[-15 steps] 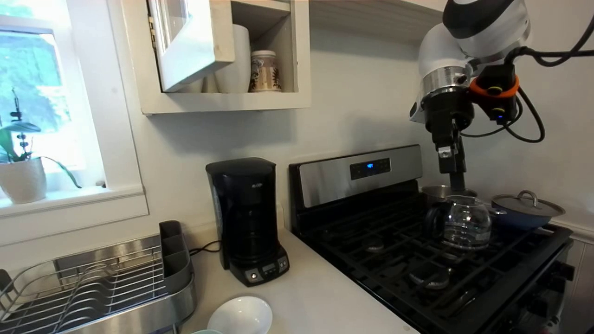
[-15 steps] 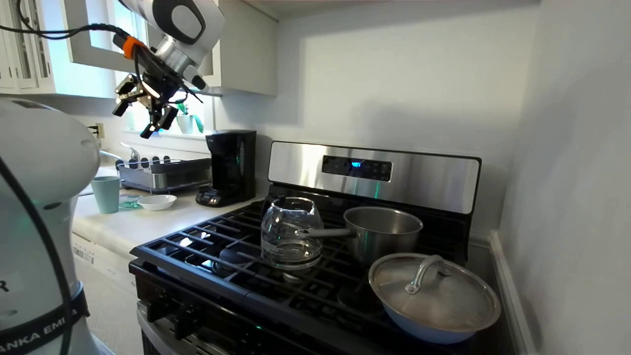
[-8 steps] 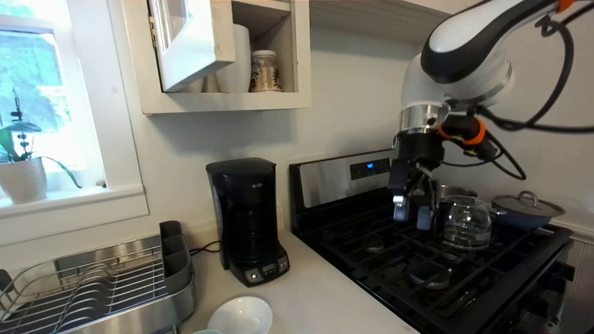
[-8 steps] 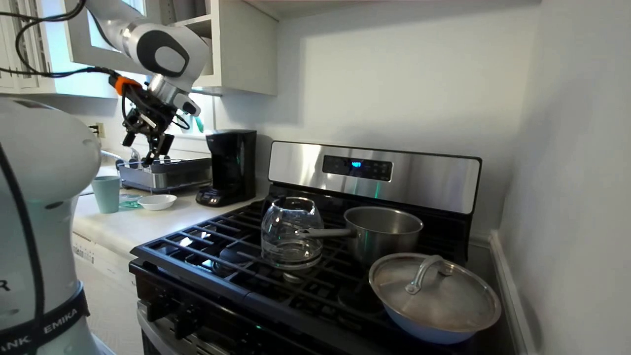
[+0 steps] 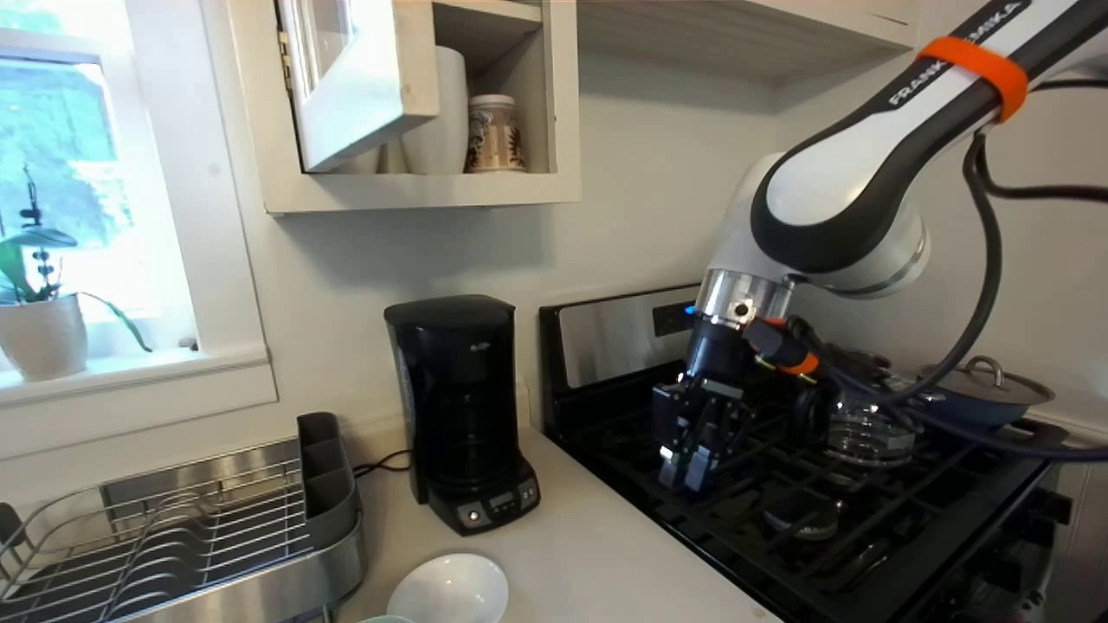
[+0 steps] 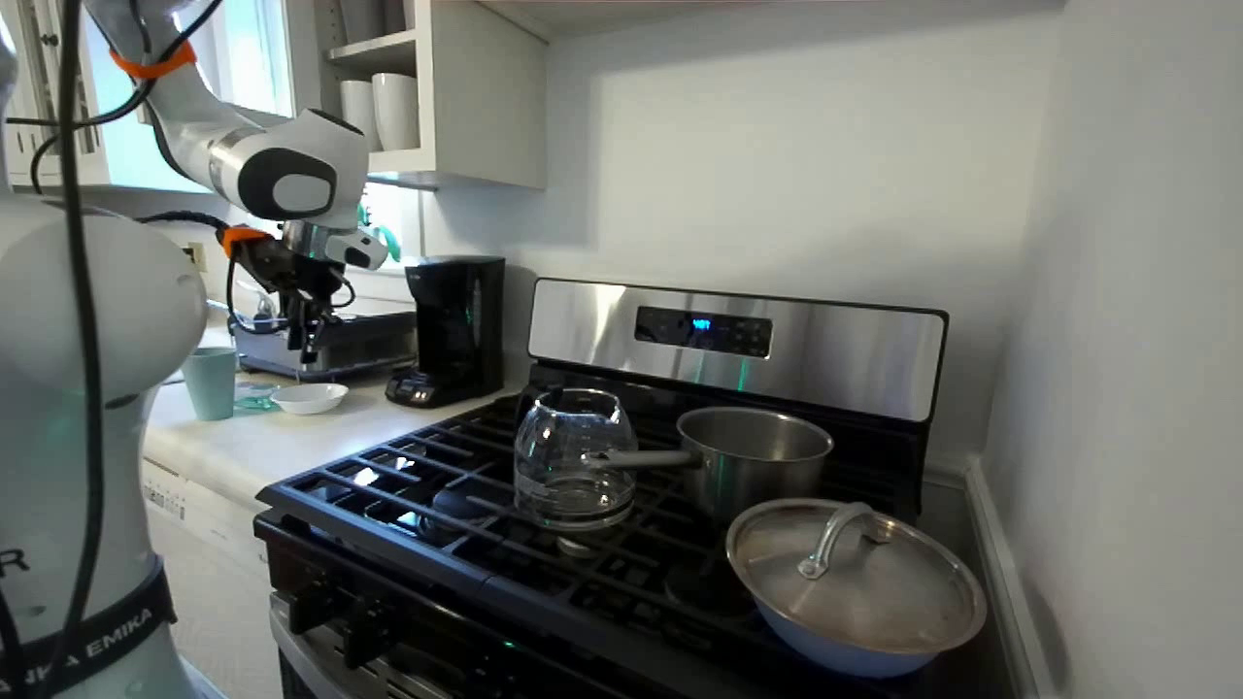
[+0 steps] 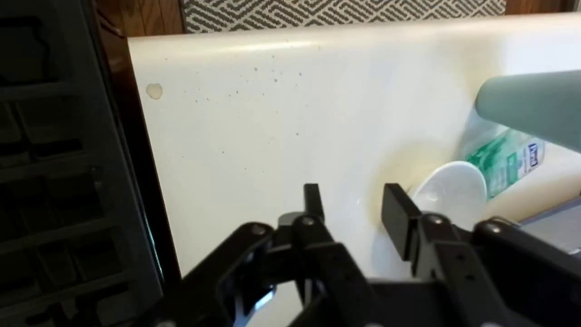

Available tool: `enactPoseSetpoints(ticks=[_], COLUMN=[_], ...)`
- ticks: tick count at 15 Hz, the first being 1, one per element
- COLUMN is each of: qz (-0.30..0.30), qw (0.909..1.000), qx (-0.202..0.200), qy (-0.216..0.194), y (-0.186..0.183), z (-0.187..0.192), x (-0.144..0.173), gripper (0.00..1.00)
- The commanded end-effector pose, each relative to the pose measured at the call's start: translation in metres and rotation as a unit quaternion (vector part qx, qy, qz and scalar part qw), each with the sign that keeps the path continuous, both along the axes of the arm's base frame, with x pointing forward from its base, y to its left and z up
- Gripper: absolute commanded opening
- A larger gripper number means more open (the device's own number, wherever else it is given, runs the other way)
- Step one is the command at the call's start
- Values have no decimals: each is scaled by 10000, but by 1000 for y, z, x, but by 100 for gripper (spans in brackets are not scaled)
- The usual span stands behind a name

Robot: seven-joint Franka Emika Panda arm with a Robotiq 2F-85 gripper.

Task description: Press a button on the black gadget on the left

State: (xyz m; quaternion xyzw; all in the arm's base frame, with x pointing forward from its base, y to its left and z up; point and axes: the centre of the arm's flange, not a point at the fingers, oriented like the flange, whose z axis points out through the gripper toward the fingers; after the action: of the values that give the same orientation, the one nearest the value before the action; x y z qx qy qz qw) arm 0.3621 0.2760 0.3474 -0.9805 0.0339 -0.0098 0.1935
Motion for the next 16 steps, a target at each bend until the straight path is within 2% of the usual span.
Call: enactPoseSetpoints(ticks=[1, 2, 4, 12, 13, 14, 15, 16], qz=[-425, -542, -798, -1795, -1786, -1518, -1604, -1575], qw=[9989, 9982, 9960, 9793, 9794, 9847, 9833, 9839], qx=[72, 92, 140, 293, 275, 356, 268, 293], qy=[-164, -220, -370, -887, -898, -775, -816, -794], y=[30, 34, 41, 67, 70, 73, 49, 55], z=[-33, -40, -51, -87, -92, -93, -91, -94], x=[24, 27, 38, 80, 84, 83, 70, 72], gripper=[9, 3, 0, 0, 0, 0, 1, 1])
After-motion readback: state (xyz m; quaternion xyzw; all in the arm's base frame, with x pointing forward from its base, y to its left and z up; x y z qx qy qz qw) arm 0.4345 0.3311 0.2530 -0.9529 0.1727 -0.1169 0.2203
